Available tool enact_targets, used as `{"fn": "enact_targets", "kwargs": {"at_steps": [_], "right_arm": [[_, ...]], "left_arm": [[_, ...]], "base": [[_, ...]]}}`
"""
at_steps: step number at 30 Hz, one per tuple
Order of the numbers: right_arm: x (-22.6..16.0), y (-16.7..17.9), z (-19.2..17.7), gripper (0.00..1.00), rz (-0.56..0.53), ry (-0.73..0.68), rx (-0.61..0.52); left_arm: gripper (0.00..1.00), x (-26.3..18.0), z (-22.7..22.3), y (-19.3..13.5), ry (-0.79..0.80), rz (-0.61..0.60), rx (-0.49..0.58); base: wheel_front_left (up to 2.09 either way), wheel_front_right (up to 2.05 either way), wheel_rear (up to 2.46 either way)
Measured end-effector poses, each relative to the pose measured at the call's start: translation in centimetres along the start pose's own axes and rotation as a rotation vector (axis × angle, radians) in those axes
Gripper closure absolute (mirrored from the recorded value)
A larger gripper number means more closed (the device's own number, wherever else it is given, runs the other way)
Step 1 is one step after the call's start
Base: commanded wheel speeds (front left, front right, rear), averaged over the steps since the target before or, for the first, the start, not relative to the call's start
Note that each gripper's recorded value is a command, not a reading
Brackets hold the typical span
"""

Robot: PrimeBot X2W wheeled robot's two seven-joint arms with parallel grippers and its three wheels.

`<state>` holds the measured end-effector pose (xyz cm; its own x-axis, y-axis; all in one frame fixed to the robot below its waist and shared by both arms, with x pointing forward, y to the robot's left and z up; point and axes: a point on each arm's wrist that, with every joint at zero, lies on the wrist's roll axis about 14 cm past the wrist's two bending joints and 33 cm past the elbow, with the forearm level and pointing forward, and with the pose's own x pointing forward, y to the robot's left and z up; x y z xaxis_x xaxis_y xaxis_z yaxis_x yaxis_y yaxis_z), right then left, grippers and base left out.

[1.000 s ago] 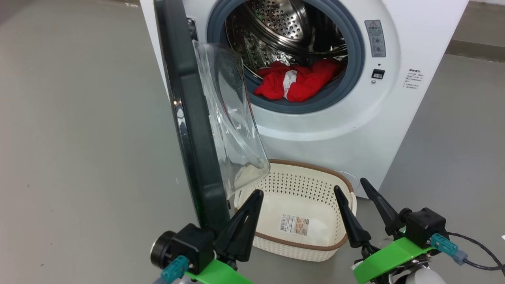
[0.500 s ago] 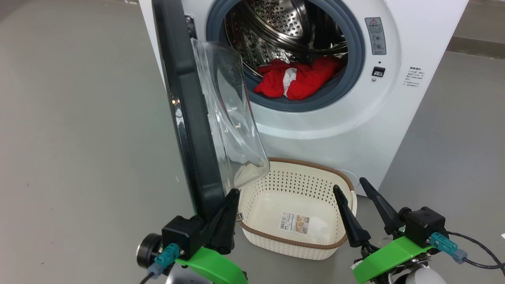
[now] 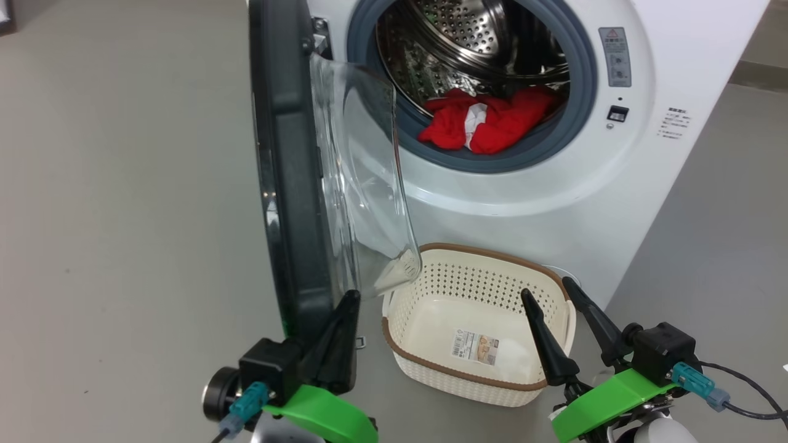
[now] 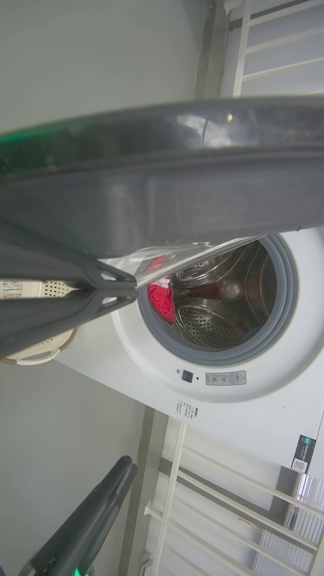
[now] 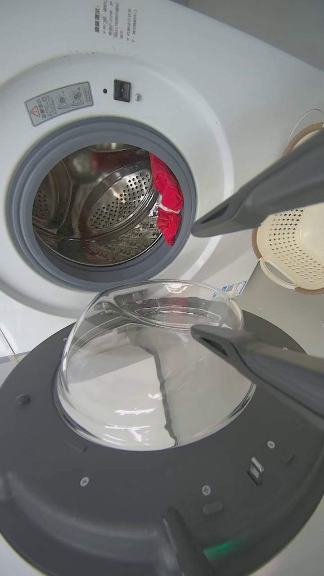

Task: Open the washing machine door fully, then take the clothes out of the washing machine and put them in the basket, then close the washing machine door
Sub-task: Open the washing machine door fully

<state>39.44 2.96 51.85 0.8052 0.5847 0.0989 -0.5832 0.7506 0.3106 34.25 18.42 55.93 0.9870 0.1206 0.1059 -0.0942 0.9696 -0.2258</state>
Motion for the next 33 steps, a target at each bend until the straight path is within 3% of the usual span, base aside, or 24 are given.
{"fn": "enact_targets", "kwargs": {"at_steps": [22, 33], "right_arm": [[1.3, 2.8, -1.1, 0.0, 0.089, 0.034, 0.001], [0.8, 3.1, -1.5, 0.0, 0.095, 0.055, -0.006]], "left_arm": [[1.0, -3.2, 1.7, 9.2, -0.052, 0.29, 0.041], [1.0, -4.3, 2.7, 12.5, -0.101, 0.376, 0.065]], "base": [[0.0, 0.0, 0.0], [0.0, 0.0, 0.0]]}}
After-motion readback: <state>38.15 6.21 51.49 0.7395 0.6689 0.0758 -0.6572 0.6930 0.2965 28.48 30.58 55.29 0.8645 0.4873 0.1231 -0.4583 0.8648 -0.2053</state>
